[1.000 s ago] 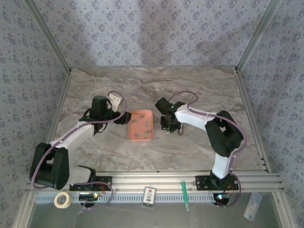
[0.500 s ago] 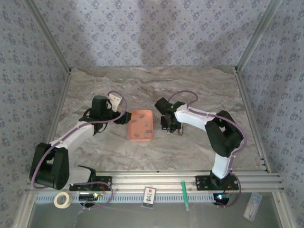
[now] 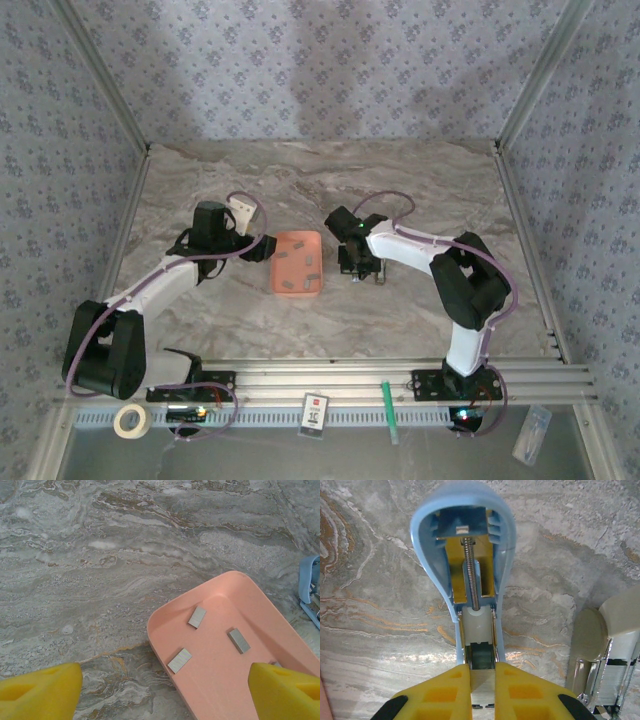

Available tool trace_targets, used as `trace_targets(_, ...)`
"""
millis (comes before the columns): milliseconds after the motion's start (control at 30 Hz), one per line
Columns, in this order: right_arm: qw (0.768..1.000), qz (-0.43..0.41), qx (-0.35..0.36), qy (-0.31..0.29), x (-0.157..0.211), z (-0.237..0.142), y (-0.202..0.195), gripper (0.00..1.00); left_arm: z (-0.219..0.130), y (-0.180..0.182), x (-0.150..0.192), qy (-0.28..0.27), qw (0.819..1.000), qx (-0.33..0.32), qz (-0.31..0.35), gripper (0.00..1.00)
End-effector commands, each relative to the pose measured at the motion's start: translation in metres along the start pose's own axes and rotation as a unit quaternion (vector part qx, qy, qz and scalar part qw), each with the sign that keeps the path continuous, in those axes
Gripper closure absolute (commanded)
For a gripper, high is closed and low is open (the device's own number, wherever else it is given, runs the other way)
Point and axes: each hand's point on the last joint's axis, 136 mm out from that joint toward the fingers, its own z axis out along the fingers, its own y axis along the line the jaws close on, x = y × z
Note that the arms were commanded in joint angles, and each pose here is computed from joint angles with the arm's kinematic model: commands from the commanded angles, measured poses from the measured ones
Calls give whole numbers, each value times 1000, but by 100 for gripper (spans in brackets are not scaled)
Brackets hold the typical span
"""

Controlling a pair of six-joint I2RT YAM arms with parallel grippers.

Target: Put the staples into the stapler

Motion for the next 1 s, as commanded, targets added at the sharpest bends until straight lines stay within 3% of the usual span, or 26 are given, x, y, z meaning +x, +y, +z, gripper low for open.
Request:
trace_targets(0,999,-17,37,23,11,4,-11,86,-2,-7,-14,-15,1000,15,15,14)
trace_targets(967,999,-20,29,-12,-2,-14,-10,86,-3,-9,-16,-18,1000,17,17,14)
